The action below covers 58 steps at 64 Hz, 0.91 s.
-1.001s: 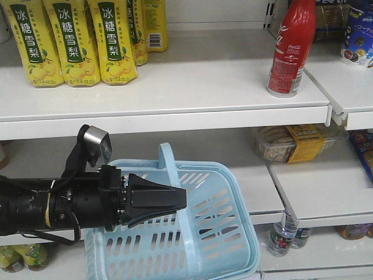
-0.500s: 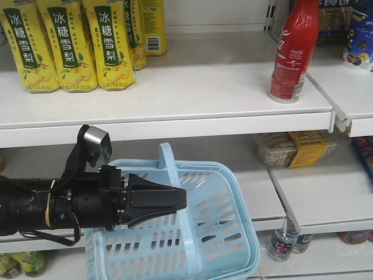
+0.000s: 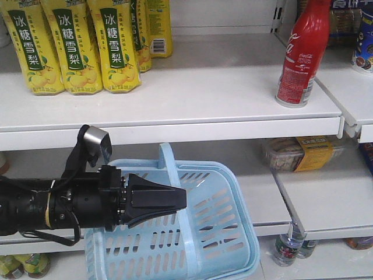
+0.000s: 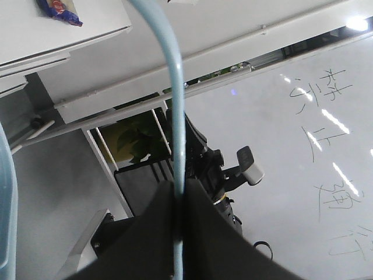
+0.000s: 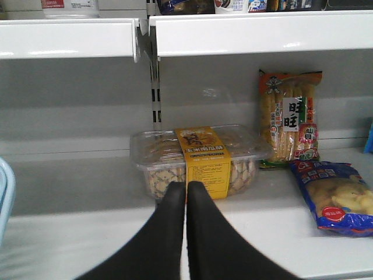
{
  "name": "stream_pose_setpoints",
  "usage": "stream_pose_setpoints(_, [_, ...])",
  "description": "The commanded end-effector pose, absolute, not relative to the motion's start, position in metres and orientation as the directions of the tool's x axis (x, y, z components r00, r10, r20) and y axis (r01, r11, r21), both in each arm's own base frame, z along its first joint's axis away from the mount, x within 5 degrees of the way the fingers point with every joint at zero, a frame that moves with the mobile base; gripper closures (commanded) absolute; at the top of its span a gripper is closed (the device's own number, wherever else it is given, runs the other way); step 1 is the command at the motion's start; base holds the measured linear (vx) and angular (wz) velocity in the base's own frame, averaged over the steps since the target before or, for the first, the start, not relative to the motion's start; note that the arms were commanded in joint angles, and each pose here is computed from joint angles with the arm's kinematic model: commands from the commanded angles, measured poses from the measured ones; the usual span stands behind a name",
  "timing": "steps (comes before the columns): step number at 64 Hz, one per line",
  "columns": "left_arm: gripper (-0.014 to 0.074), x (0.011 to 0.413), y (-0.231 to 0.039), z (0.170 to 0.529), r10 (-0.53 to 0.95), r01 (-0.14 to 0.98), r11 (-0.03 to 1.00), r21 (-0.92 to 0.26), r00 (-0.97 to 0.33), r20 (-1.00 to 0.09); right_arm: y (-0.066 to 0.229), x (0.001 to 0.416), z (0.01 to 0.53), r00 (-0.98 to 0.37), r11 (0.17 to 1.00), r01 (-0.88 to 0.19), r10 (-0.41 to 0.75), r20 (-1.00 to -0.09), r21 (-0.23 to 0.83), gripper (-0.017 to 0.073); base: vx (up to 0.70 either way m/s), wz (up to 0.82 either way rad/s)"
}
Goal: Place coke in basket with both arms
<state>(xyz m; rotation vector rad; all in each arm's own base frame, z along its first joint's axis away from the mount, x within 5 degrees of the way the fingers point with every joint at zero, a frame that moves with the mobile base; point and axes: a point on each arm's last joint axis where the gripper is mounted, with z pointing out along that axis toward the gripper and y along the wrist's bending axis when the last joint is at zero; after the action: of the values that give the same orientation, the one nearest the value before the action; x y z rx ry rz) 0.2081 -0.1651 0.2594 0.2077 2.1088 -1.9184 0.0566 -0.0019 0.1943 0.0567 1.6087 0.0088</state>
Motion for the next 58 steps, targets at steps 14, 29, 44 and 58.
stream_pose_setpoints(14, [0.0600, 0.1934, -0.1651, 0.2909, -0.028, 0.332, -0.136, -0.933, -0.943, -0.332, -0.0018, 0.0561, 0.1970, 0.038, 0.999, 0.030, 0.031, -0.999, 0.032, 0.0564, 0.00, 0.01])
stream_pose_setpoints(29, [0.0600, 0.1934, -0.1651, 0.2909, -0.028, 0.332, -0.136, -0.933, -0.943, -0.332, -0.0018, 0.0561, 0.1970, 0.038, 0.999, 0.030, 0.031, -0.999, 0.032, 0.0564, 0.00, 0.00])
stream_pose_setpoints(44, [0.0600, 0.1934, -0.1651, 0.2909, -0.028, 0.332, -0.136, -0.933, -0.943, -0.332, -0.0018, 0.0561, 0.1970, 0.038, 0.999, 0.030, 0.031, -0.999, 0.032, 0.0564, 0.00, 0.00])
stream_pose_setpoints(58, [0.0600, 0.1934, -0.1651, 0.2909, -0.028, 0.332, -0.136, -0.933, -0.943, -0.332, -0.0018, 0.0561, 0.1970, 0.038, 0.999, 0.030, 0.031, -0.999, 0.032, 0.0564, 0.00, 0.00])
